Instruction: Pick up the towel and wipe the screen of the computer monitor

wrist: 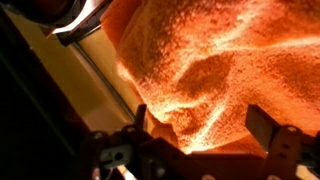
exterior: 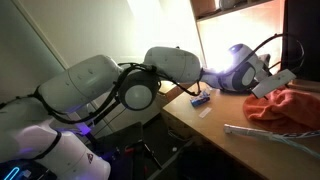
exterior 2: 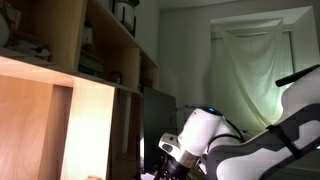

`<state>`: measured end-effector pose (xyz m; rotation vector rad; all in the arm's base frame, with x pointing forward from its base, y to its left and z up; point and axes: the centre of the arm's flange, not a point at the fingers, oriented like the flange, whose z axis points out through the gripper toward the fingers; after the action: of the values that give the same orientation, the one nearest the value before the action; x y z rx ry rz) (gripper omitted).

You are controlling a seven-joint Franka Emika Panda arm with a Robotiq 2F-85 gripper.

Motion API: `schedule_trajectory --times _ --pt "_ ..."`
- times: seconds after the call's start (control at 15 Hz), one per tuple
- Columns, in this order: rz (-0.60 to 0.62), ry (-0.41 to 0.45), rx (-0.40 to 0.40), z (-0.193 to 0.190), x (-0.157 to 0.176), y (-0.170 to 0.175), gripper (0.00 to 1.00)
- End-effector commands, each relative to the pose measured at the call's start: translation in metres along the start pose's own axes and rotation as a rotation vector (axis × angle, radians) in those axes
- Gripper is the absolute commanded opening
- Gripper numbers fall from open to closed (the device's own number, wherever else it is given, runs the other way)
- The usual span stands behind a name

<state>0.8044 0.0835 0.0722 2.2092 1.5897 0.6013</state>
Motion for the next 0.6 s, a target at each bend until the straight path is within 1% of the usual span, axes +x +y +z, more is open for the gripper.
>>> schedule_trajectory --times 0.0,0.27,0.53 --pt "0.046 -0.020 0.036 0.003 -0.018 0.008 1.00" --pt "0.067 -0.059 0.053 0.010 -0.034 0.013 1.00" --pt "0.069 -0.138 0.071 0.023 -0.046 0.008 1.00"
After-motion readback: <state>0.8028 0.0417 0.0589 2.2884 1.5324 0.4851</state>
